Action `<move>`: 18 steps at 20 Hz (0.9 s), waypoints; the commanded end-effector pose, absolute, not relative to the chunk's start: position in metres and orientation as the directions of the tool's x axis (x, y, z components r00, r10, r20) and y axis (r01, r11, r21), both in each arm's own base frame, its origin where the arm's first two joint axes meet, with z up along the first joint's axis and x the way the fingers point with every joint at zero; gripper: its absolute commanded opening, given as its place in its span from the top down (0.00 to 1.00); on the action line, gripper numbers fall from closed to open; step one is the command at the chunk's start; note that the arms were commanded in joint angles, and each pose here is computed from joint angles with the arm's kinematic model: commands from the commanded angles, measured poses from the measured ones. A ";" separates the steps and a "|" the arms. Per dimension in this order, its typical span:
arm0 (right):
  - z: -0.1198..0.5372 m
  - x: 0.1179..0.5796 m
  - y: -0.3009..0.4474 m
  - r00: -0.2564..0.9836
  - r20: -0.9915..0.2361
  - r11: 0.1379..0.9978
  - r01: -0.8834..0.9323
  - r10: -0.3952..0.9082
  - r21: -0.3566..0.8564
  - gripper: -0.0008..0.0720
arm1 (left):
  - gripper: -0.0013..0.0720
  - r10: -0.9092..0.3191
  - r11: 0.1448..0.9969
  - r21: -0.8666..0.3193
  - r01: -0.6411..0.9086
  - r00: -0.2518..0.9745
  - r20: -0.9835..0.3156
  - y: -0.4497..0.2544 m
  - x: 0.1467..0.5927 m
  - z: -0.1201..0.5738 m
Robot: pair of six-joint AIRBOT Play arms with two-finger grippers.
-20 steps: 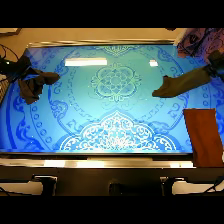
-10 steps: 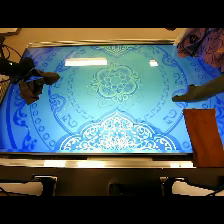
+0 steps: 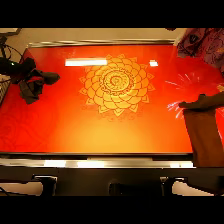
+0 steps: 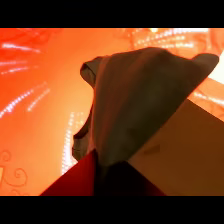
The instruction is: Fold the clothes and pants, and hang the long-sleeved shirts on hangers.
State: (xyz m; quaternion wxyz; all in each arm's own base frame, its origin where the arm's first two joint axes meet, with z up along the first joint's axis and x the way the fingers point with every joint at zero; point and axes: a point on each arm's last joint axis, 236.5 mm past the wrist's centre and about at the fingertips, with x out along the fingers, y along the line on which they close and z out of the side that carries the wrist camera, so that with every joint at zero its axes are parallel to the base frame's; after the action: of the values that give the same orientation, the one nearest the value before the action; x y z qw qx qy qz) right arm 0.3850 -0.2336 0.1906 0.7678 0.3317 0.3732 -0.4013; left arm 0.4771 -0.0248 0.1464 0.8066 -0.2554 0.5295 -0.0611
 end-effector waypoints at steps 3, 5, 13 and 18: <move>0.153 0.327 -0.226 0.138 -0.935 0.426 0.904 -0.328 -0.016 0.96 | 0.96 -0.369 0.862 -0.477 -0.171 0.432 -0.823 -0.025 0.477 0.146; 0.137 0.308 -0.229 0.066 -0.937 0.421 0.903 -0.343 -0.090 0.96 | 0.96 -0.369 0.862 -0.477 -0.171 0.431 -0.823 -0.025 0.477 0.146; 0.064 0.224 -0.221 -0.140 -0.912 0.375 0.879 -0.387 -0.294 0.96 | 0.96 -0.371 0.863 -0.476 -0.172 0.425 -0.826 -0.025 0.476 0.146; 0.033 0.196 -0.219 -0.217 -0.892 0.371 0.851 -0.397 -0.372 0.96 | 0.96 -0.372 0.863 -0.475 -0.172 0.421 -0.827 -0.026 0.475 0.145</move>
State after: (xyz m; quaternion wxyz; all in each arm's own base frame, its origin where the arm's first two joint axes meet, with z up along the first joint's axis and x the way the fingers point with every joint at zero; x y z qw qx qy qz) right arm 0.2146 -0.2177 0.0489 0.6080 0.2155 0.5667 -0.5126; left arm 0.4755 -0.0252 0.1457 0.8047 -0.2548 0.5327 -0.0615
